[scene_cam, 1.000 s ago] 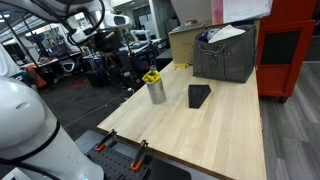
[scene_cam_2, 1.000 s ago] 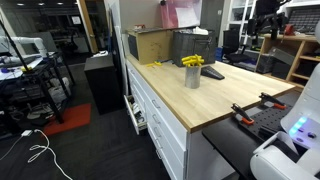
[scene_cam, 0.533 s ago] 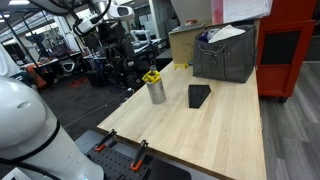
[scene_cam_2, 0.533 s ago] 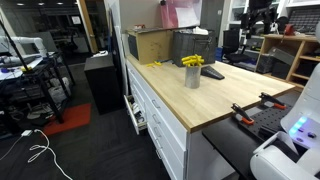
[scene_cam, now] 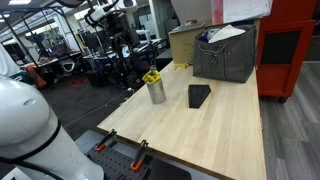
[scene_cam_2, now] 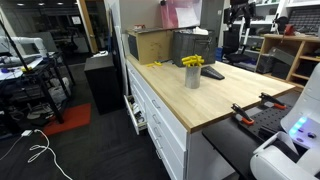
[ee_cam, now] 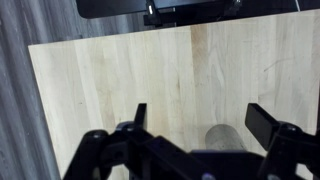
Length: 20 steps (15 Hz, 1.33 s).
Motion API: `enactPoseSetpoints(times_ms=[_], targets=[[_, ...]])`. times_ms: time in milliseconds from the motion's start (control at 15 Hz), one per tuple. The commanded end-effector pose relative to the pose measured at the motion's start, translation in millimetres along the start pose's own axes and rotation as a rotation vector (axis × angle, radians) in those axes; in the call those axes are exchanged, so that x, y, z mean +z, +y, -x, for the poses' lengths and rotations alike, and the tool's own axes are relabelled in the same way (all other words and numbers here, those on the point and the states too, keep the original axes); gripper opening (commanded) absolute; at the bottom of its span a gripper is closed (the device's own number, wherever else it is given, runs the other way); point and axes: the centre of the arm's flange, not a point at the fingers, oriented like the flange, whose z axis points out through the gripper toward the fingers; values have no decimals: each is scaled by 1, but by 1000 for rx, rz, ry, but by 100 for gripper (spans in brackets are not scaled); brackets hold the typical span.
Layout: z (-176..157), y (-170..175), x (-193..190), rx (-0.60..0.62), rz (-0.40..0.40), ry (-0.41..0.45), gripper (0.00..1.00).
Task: Put one wrench on the black stand.
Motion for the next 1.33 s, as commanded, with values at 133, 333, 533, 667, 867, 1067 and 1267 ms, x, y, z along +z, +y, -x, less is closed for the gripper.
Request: enactPoseSetpoints(times_ms=[133, 333, 533, 667, 867, 1067, 1267], targets=[[-39, -34, -25, -99, 26, 5, 100], [-55, -51, -33, -188, 62, 29, 100], [-72, -67, -38, -306, 125, 55, 100], [-83, -77, -40, -402, 182, 77, 100], [-100, -95, -37, -553, 253, 98, 100], [-109, -115, -32, -687, 303, 108, 100], [-100, -119, -24, -678, 291, 89, 100]])
